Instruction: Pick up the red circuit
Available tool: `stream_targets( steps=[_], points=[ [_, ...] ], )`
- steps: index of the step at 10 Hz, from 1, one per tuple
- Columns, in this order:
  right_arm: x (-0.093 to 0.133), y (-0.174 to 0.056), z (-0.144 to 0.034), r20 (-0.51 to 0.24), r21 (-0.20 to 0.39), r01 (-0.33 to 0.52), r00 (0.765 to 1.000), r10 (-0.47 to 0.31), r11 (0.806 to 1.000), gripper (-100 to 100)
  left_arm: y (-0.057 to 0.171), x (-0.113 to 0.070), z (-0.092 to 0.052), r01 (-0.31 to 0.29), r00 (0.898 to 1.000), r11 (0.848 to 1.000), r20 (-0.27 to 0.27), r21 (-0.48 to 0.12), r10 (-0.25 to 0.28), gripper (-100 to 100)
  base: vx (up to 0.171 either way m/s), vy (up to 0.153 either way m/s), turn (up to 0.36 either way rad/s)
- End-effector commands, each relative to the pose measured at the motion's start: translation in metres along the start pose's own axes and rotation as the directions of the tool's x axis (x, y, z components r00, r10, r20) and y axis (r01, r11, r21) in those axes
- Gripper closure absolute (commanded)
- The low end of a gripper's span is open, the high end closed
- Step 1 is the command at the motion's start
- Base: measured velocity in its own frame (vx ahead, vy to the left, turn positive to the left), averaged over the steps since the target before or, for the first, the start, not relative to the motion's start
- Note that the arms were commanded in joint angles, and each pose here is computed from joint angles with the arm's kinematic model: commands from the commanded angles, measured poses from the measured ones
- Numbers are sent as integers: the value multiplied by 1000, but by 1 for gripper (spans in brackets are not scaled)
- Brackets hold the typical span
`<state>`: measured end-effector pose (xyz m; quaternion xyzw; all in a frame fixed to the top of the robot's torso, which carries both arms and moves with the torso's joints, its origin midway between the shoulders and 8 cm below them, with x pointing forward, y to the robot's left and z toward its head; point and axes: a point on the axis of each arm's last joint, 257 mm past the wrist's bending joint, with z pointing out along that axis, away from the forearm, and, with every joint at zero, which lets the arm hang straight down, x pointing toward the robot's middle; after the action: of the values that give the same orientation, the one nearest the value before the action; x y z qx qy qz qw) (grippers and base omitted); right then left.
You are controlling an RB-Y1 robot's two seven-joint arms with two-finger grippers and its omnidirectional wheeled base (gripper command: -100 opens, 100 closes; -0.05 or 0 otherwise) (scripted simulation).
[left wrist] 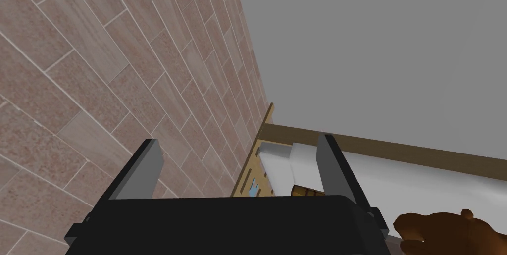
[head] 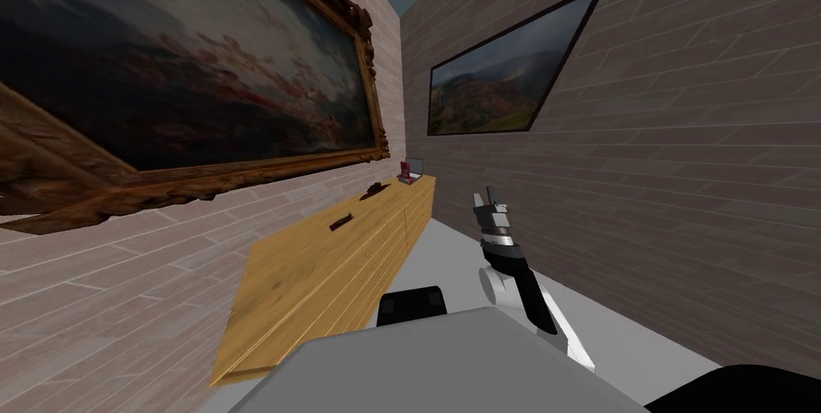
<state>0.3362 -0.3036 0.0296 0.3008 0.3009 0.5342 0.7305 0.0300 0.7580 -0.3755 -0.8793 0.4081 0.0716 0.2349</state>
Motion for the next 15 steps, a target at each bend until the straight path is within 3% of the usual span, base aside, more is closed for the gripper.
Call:
stream_targets(
  steps=[1, 2, 3, 4, 5, 7, 8, 9, 10, 11, 12, 13, 14, 15],
  points=[
    [0, 0, 0, 0, 0, 0, 1000, 0, 1000, 0, 11, -18, -3, 40, 999, 998, 26, -52, -39, -100, 42, -24, -178],
    [0, 0, 0, 0, 0, 0, 1000, 0, 1000, 0, 13, -18, -3, 40, 999, 997, 27, -61, -39, -100, 18, -11, 59],
    [0, 0, 0, 0, 0, 0, 1000, 0, 1000, 0, 9, -42, -11, 102, 994, 992, 53, -81, -97, -100, 34, -36, -316],
    [0, 0, 0, 0, 0, 0, 1000, 0, 1000, 0, 15, -42, -12, 103, 994, 989, 54, -108, -97, -100, 38, -19, -225],
    [0, 0, 0, 0, 0, 0, 1000, 0, 1000, 0, 3, -55, -23, 147, 988, 983, 63, -109, -141, -100, 54, -36, -378],
    [0, 0, 0, 0, 0, 0, 1000, 0, 1000, 0, 17, -62, -22, 165, 985, 975, 78, -147, -155, -100, 42, -10, -72],
    [0, 0, 0, 0, 0, 0, 1000, 0, 1000, 0, 11, -77, -33, 221, 974, 962, 93, -162, -208, -100, 36, -24, -314],
    [0, 0, 0, 0, 0, 0, 1000, 0, 1000, 0, 17, -78, -33, 227, 972, 957, 97, -181, -212, -100, 46, -14, -218],
    [0, 0, 0, 0, 0, 0, 1000, 0, 1000, 0, 9, -89, -44, 275, 960, 943, 102, -186, -259, -100, 71, -28, -371],
    [0, 0, 0, 0, 0, 0, 1000, 0, 1000, 0, 18, -91, -44, 285, 957, 935, 111, -210, -267, -100, 74, -18, -172],
    [0, 0, 0, 0, 0, 0, 1000, 0, 1000, 0, 10, -98, -54, 330, 944, 919, 111, -215, -312, -100, 83, -31, -292],
    [0, 0, 0, 0, 0, 0, 1000, 0, 1000, 0, 18, -100, -55, 341, 940, 910, 119, -237, -321, -100, 69, -12, -176],
    [0, 0, 0, 0, 0, 0, 1000, 0, 1000, 0, 12, -104, -64, 381, 924, 892, 115, -244, -364, -100, 76, -19, -324],
    [0, 0, 0, 0, 0, 0, 1000, 0, 1000, 0, 19, -106, -64, 391, 920, 882, 123, -262, -372, -100, 64, -10, -177]
  ],
)
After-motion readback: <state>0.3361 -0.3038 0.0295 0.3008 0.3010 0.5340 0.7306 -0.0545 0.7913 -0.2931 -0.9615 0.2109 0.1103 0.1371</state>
